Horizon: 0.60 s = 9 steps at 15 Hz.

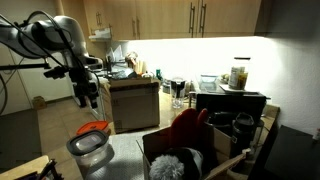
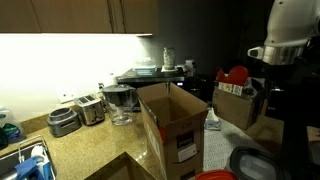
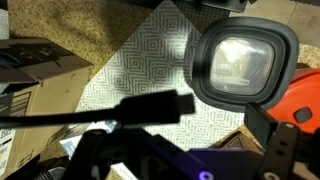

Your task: Put the carton in the brown box.

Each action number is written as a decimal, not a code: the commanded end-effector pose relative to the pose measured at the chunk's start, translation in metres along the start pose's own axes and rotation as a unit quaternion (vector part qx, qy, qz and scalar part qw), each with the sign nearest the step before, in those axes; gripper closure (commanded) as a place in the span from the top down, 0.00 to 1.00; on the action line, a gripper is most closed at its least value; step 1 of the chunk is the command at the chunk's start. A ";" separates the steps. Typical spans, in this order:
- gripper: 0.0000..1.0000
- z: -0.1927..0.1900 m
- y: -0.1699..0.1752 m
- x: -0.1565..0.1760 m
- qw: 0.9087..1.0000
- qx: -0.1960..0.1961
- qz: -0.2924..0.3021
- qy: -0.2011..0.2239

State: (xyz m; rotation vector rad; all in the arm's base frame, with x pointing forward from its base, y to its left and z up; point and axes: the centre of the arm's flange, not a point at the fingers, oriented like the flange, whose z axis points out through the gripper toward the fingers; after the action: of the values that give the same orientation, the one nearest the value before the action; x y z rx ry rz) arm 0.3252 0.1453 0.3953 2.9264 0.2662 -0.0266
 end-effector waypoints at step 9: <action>1.00 0.028 -0.012 0.064 0.996 -0.056 0.052 0.038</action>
State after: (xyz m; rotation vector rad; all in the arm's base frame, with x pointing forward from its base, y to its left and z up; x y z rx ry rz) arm 0.3618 0.1559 0.3744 2.8621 0.1701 0.0657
